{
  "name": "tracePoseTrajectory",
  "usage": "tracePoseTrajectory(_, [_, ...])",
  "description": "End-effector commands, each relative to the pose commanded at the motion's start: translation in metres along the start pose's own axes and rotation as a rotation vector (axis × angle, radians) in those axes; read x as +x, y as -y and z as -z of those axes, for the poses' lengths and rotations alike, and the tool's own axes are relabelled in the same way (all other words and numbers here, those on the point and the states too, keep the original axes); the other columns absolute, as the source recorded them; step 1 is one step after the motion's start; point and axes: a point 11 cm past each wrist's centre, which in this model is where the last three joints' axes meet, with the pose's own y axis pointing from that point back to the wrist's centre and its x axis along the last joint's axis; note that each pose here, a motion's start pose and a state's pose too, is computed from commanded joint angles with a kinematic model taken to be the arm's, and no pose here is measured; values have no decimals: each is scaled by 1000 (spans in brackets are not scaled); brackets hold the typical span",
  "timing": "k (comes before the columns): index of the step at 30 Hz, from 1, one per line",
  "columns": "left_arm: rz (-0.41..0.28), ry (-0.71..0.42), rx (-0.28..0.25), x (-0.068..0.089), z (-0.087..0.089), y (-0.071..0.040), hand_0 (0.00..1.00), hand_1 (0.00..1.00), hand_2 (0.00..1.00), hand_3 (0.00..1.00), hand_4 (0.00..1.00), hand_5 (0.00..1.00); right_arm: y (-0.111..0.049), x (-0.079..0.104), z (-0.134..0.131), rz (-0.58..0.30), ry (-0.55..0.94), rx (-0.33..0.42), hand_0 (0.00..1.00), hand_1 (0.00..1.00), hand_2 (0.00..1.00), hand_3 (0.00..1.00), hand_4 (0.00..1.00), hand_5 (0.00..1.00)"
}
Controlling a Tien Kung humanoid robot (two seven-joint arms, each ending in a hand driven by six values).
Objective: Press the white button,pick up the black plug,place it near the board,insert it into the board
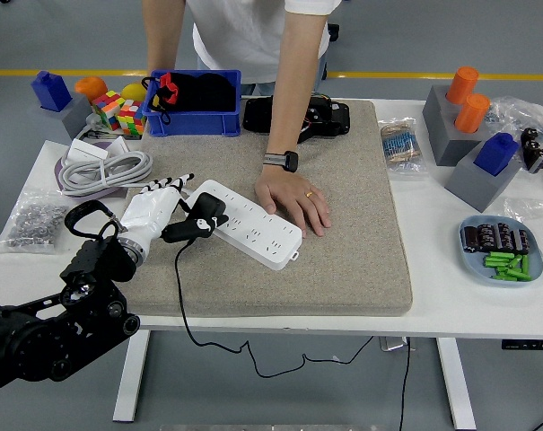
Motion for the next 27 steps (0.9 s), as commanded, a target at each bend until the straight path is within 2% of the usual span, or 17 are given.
tracePoseTrajectory(20, [-30,22,56,29,21,2,998,998,998,998,998,902,0,-1,1,1,3,2,657,656,620,606,684,462])
tracePoseTrajectory(23, [-55,-4,39,37,19,2,998,998,998,998,998,902,0,-1,1,3,2,2,657,656,620,606,684,462])
tracePoseTrajectory(25, [-68,-24,-1,40,13,-1,998,998,998,998,998,902,0,-2,1,4,1,2,657,656,620,606,684,462])
tracePoseTrajectory(26, [-77,-27,-25,41,10,-2,998,998,988,988,998,838,0,-2,1,4,1,2,656,656,620,606,684,461])
tracePoseTrajectory(27, [-89,-30,-54,42,6,-4,998,998,988,988,998,838,0,-2,1,4,1,2,656,656,620,606,684,461])
